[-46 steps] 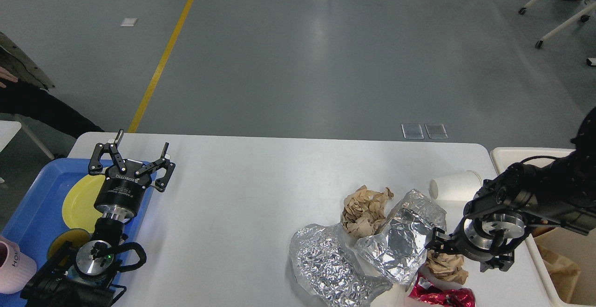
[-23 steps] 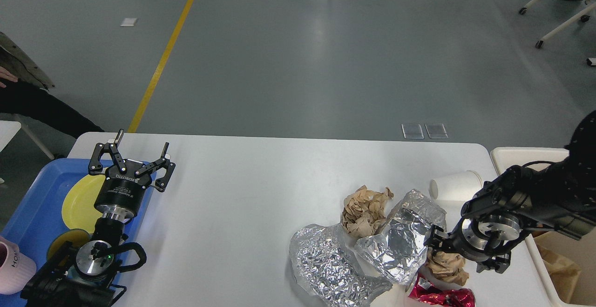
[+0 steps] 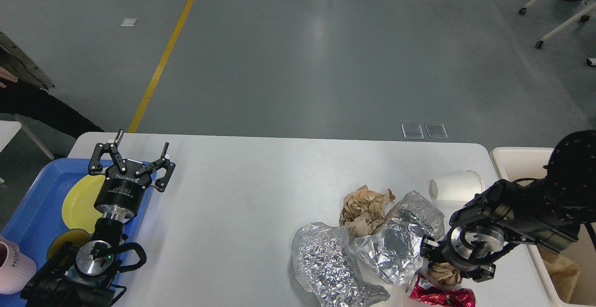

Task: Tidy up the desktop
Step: 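Grasp the crumpled brown paper near the foil with the right gripper, then carry the crumpled paper into the white bin and release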

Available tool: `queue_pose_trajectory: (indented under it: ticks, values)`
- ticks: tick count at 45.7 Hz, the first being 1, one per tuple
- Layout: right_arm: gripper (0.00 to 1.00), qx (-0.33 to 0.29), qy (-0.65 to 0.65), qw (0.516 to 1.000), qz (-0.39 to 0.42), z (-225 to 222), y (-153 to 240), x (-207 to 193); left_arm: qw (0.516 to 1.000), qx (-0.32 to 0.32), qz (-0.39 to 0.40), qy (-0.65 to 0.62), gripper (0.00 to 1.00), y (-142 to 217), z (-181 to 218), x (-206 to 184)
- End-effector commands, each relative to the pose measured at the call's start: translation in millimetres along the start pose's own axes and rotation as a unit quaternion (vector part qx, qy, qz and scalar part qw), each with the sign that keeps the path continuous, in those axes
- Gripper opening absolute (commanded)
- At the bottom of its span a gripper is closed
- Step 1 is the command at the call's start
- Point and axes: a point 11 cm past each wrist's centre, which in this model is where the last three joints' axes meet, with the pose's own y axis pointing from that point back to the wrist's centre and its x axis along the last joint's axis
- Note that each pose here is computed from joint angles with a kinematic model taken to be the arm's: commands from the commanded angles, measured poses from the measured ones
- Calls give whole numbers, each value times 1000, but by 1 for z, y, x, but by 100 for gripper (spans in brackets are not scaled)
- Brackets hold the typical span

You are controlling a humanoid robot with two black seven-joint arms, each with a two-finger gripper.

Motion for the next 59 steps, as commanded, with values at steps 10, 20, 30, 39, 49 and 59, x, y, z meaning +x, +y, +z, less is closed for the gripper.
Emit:
queue_pose_trajectory:
  ticks: [10, 20, 30, 39, 49, 59]
  values:
    - [0, 3, -23, 1000, 2, 0, 0, 3, 1000, 0, -1, 0, 97, -1, 0, -1]
    - [0, 0, -25, 1000, -5, 4, 2, 8, 1000, 0, 0, 0, 97, 0, 0, 0]
    - [0, 1, -28, 999, -24, 8, 7, 10, 1000, 0, 0, 0, 97, 0, 0, 0]
    - [0, 7, -37, 999, -28, 14, 21, 24, 1000, 0, 0, 0, 97, 0, 0, 0]
    - [0, 21, -44, 998, -44, 30, 79, 63, 1000, 0, 0, 0, 97, 0, 0, 0]
    - [0, 40, -41, 998, -31, 43, 183, 93, 1000, 0, 0, 0, 97, 0, 0, 0]
